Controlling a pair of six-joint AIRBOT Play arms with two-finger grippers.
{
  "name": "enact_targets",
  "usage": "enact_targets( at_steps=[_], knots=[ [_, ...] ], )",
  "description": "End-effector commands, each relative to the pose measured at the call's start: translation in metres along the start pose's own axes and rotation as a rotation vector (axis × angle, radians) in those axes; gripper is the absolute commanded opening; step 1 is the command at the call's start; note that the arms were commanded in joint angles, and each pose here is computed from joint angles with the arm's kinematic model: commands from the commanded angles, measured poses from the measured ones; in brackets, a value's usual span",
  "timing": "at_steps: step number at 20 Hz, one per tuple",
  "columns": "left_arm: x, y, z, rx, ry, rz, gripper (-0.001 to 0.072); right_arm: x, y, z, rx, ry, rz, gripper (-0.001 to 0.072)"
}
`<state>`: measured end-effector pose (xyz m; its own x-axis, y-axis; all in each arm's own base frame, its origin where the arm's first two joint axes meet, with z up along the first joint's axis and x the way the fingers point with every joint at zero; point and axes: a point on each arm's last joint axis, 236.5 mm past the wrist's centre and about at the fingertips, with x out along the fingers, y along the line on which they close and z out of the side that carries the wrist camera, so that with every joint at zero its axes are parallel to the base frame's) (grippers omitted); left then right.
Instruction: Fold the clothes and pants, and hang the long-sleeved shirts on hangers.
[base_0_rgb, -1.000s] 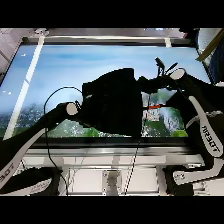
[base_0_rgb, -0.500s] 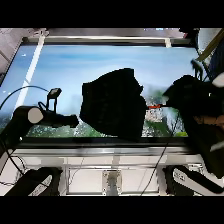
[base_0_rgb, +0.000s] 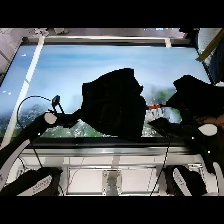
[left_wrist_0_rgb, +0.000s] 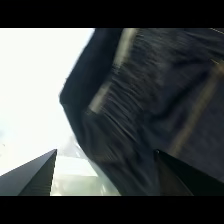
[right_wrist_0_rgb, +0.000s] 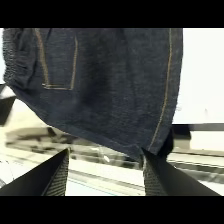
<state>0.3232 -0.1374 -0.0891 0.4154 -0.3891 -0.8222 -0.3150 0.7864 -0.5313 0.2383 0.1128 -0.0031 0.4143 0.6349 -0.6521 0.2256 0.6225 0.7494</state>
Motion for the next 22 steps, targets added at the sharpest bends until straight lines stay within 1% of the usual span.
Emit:
enact_targets(
  at_steps=[1,2,3,4,5,6,8,9,12,15,18,19,22],
  knots=[
    [0.026,0.016,-0.001,-0.092,0.011,0.029,0.0689,0.001,-0.001,-0.014,0.008,-0.011,0.023,0.0490],
    [0.026,0.015,0.000,-0.091,0.010,0.028,0.0688,0.001,-0.002,-0.013,0.009,-0.012,0.021,0.0490],
    [0.025,0.013,0.003,-0.084,0.004,0.023,0.0670,0.001,-0.003,-0.014,0.005,-0.011,0.013,0.0490],
    [0.025,0.009,0.007,-0.080,-0.004,0.017,0.0595,0.001,-0.006,-0.014,0.000,-0.009,0.003,0.0490],
    [0.024,0.006,0.010,-0.077,-0.011,0.010,0.0512,0.001,-0.008,-0.015,-0.003,-0.007,-0.005,0.0490],
    [0.022,0.002,0.014,-0.073,-0.016,0.002,0.0403,0.001,-0.008,-0.015,-0.004,-0.007,-0.007,0.0489],
    [0.020,-0.006,0.017,-0.065,-0.013,-0.010,0.0076,0.001,-0.008,-0.015,-0.005,-0.007,-0.008,0.0488],
    [0.018,-0.010,0.018,-0.039,-0.008,-0.017,0.0045,0.001,-0.010,-0.015,-0.009,-0.005,-0.017,0.0489],
    [0.008,-0.020,0.015,0.041,0.007,-0.040,0.0045,0.001,-0.028,-0.025,-0.005,0.034,-0.086,0.0489],
    [-0.007,-0.033,0.014,0.069,-0.005,-0.073,0.0045,0.014,-0.049,-0.034,0.106,0.057,-0.112,0.0488],
    [-0.015,-0.044,0.010,0.092,-0.004,-0.096,0.0045,0.027,-0.073,-0.032,0.154,0.065,-0.155,0.0481],
    [-0.015,-0.045,0.008,0.099,0.000,-0.098,0.0044,0.031,-0.077,-0.032,0.164,0.079,-0.157,0.0480],
    [-0.014,-0.050,0.000,0.117,0.018,-0.101,0.0045,0.047,-0.070,-0.034,0.182,0.130,-0.076,0.0479]
  ],
)
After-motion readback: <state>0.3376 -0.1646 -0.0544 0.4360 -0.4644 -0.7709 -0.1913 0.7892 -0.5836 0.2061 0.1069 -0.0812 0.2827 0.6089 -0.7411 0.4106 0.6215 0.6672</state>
